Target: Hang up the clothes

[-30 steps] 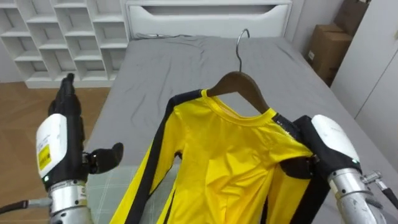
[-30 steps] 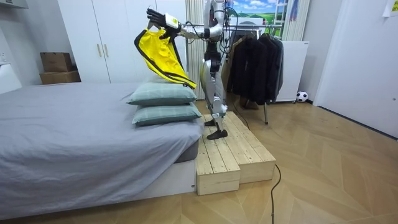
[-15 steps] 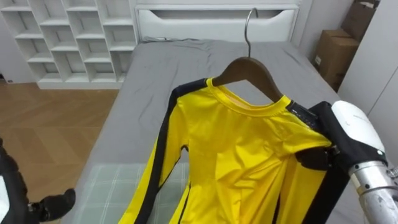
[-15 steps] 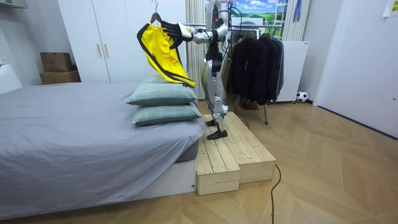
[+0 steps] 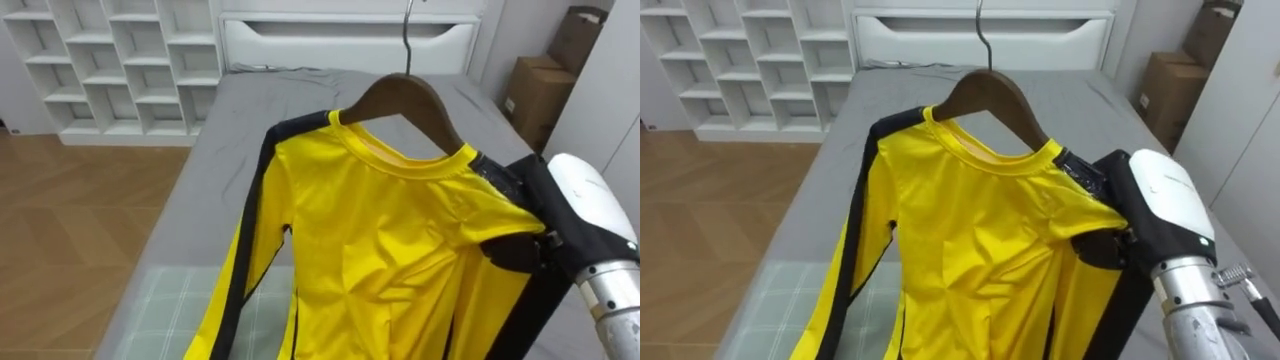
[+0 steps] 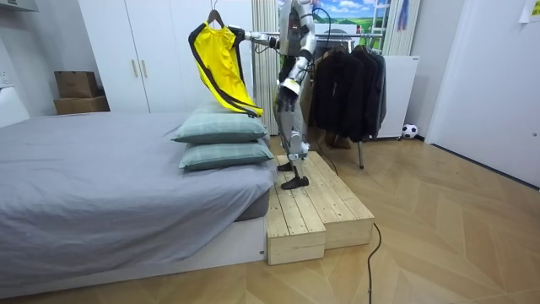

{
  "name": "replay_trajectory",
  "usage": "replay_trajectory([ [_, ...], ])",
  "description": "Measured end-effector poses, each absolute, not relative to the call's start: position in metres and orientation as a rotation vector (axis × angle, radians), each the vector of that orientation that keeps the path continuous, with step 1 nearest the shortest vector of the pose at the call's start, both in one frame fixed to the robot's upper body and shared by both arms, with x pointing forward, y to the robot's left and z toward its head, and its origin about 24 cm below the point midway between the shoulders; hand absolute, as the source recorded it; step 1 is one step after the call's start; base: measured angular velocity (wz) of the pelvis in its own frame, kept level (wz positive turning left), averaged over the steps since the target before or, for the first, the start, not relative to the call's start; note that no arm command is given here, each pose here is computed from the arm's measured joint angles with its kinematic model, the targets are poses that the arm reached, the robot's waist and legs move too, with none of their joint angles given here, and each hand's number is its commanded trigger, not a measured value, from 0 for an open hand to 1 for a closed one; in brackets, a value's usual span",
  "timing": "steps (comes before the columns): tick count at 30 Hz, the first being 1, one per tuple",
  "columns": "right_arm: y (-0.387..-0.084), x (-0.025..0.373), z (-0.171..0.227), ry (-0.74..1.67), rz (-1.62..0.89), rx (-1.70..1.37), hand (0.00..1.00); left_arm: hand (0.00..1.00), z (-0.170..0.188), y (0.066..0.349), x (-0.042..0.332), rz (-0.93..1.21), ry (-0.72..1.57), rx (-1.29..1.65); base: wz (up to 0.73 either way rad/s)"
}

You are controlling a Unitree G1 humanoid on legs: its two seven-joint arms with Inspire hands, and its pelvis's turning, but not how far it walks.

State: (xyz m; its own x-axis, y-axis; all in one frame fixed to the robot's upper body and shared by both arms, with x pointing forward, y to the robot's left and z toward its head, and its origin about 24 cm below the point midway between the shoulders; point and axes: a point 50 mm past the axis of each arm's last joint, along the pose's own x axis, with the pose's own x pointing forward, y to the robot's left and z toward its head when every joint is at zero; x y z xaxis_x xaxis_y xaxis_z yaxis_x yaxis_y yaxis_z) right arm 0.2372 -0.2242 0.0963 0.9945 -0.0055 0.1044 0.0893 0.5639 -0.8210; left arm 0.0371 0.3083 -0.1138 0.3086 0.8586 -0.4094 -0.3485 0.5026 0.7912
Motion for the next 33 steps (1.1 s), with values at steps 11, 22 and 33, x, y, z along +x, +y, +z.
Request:
replay_trajectory([
  [11, -0.225, 0.232, 0.095, -0.071, -0.050, -0.900, 1.00, 0.00, -0.136, 0.295, -0.049, 0.953, 1.318, 0.483, 0.00],
  [22, -0.224, 0.232, 0.095, -0.064, -0.040, -0.885, 1.00, 0.00, -0.149, 0.272, -0.068, 0.812, 1.480, 0.292, 0.06],
  [33, -0.224, 0.232, 0.095, -0.072, -0.028, -0.792, 1.00, 0.00, -0.154, 0.271, -0.050, 0.743, 1.473, 0.228, 0.04],
])
